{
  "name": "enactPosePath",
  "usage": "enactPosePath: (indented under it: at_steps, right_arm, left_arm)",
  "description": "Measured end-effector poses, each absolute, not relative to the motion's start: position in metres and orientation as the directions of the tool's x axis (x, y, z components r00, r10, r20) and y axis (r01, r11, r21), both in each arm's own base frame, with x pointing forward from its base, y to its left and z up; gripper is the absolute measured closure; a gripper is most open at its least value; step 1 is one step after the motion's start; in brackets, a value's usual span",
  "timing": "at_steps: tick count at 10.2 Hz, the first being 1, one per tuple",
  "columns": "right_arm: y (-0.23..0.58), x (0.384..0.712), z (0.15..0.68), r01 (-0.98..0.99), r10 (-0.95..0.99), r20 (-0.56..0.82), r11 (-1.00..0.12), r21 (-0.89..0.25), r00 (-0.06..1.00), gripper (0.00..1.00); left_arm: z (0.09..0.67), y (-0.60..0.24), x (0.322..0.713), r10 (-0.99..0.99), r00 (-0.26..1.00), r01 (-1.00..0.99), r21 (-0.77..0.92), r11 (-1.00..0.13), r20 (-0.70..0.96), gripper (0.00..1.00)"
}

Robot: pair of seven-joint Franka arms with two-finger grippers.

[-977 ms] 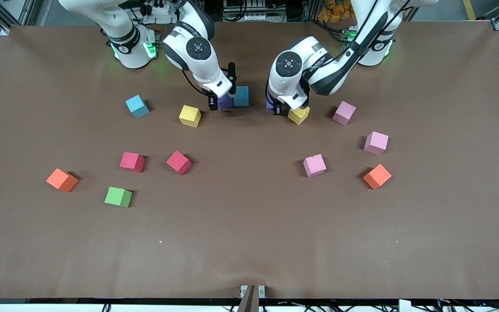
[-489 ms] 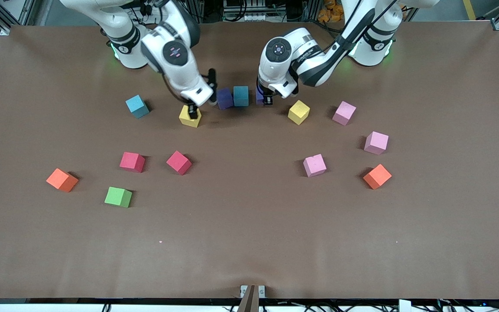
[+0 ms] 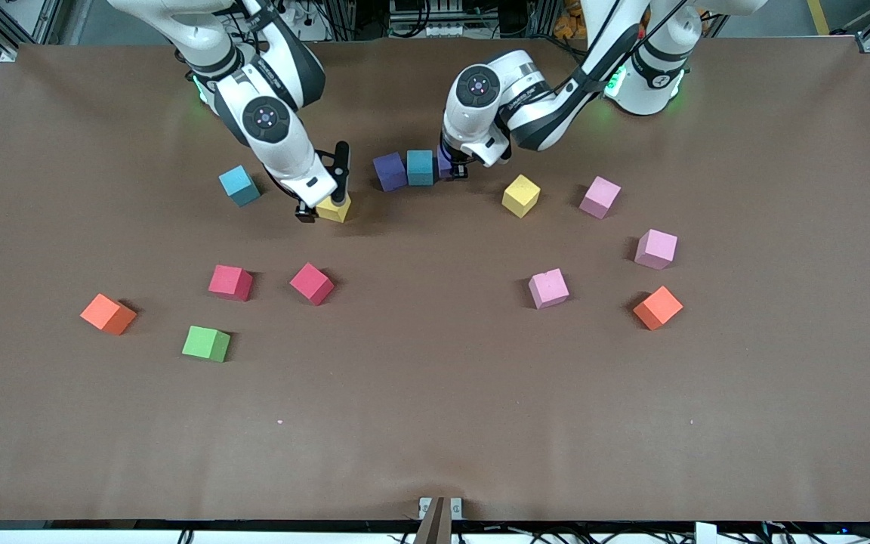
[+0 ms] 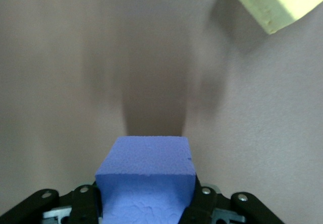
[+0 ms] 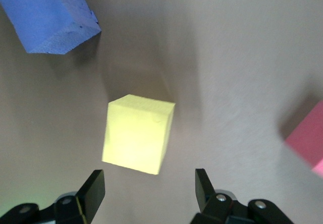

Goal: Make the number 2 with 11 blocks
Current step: 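Lower the right gripper onto the yellow cube and grasp it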

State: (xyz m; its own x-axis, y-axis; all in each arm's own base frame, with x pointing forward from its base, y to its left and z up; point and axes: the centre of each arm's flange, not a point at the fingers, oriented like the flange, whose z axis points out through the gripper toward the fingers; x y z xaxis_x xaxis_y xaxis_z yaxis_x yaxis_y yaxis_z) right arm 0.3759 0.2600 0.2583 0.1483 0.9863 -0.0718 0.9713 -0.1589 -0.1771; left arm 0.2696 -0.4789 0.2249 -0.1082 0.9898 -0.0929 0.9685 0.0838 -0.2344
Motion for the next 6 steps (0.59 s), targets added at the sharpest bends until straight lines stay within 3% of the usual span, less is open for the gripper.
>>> enactPosePath:
  at_steps: [3, 4, 6]
  right_arm:
    - [0.252, 0.36, 0.25, 0.949, 0.968, -0.04, -0.252, -0.191, 0.249, 0.1]
    - [0.253, 0.357, 0.251, 0.949, 0.965, -0.025, -0.261, -0.175, 0.261, 0.0]
    - [0.262, 0.356, 0.259, 0.955, 0.961, 0.025, -0.272, -0.118, 0.277, 0.0]
  left_arm:
    - [0.216, -0.485, 0.259, 0.989, -0.11, 0.966, -0.246, 0.082, -0.101, 0.43]
    - [0.212, -0.485, 0.259, 0.989, -0.111, 0.964, -0.252, 0.083, -0.101, 0.43]
    - [0.203, -0.484, 0.259, 0.988, -0.114, 0.963, -0.258, 0.084, -0.103, 0.43]
